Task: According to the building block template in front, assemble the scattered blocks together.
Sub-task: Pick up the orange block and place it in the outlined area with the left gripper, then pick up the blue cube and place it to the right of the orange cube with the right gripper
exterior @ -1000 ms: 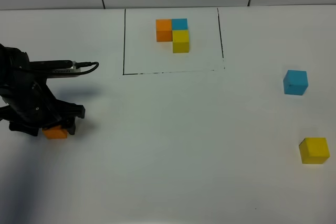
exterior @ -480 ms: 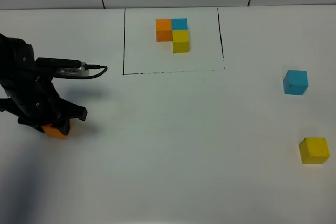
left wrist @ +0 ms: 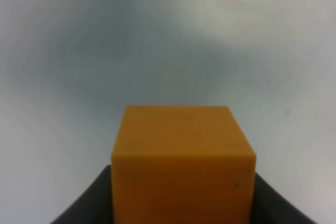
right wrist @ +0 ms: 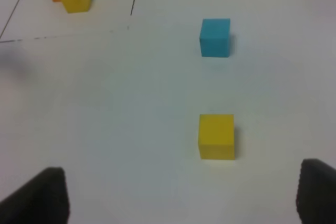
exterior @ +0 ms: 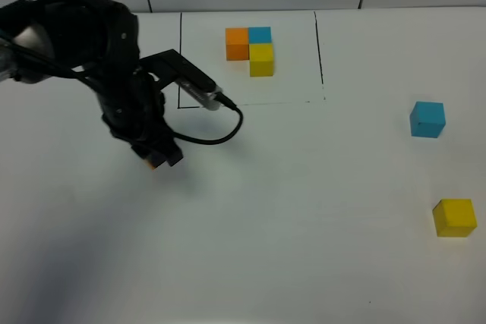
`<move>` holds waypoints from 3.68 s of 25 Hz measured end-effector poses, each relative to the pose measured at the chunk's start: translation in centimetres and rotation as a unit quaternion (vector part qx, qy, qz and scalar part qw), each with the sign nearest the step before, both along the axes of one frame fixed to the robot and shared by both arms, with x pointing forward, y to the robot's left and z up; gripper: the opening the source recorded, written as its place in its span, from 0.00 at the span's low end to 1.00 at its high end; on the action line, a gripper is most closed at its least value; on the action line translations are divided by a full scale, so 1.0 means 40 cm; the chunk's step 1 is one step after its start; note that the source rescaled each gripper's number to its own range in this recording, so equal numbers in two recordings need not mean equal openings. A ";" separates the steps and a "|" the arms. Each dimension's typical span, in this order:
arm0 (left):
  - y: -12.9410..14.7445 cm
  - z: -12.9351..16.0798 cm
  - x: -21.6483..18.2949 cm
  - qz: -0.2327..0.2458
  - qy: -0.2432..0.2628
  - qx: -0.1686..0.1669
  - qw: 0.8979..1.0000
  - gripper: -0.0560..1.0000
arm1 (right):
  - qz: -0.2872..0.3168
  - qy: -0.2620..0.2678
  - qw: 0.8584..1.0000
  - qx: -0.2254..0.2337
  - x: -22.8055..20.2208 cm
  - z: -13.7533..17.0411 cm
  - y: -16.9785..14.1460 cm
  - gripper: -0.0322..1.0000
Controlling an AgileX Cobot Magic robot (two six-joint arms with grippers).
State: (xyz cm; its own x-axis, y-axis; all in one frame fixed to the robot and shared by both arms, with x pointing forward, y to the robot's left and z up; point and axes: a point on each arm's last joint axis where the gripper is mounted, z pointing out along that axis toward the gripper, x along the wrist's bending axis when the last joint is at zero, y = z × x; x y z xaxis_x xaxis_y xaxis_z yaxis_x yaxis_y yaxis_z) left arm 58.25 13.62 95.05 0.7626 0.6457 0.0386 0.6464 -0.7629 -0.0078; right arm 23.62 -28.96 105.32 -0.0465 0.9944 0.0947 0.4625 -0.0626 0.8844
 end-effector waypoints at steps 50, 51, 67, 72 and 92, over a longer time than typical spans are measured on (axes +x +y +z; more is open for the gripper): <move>-0.323 -0.139 0.108 -0.312 -0.008 0.021 0.950 0.06 | 0.000 0.000 1.000 0.000 0.000 0.000 0.000 0.78; -0.323 -0.139 0.108 -0.311 -0.008 0.021 0.950 0.06 | 0.000 0.000 1.000 0.000 0.000 0.000 0.000 0.78; -0.327 -0.142 0.113 -0.311 -0.020 0.016 0.950 0.16 | 0.000 0.000 1.000 0.000 0.000 0.000 0.000 0.78; -0.328 -0.144 0.115 -0.312 -0.026 0.014 0.950 0.43 | 0.000 0.000 1.000 0.000 0.000 0.000 0.000 0.78; -0.305 0.149 0.091 -0.233 -0.136 -0.039 0.962 0.81 | 0.000 0.000 1.000 0.000 0.000 0.000 0.000 0.78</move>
State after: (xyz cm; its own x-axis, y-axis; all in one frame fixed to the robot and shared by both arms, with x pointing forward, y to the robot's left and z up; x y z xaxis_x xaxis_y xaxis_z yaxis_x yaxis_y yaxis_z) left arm 61.89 1.43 101.02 0.9383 0.2454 0.2437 0.2042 -0.9618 0.1823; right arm 23.62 -28.96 105.32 -0.0469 0.9943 0.0954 0.4625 -0.0630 0.8844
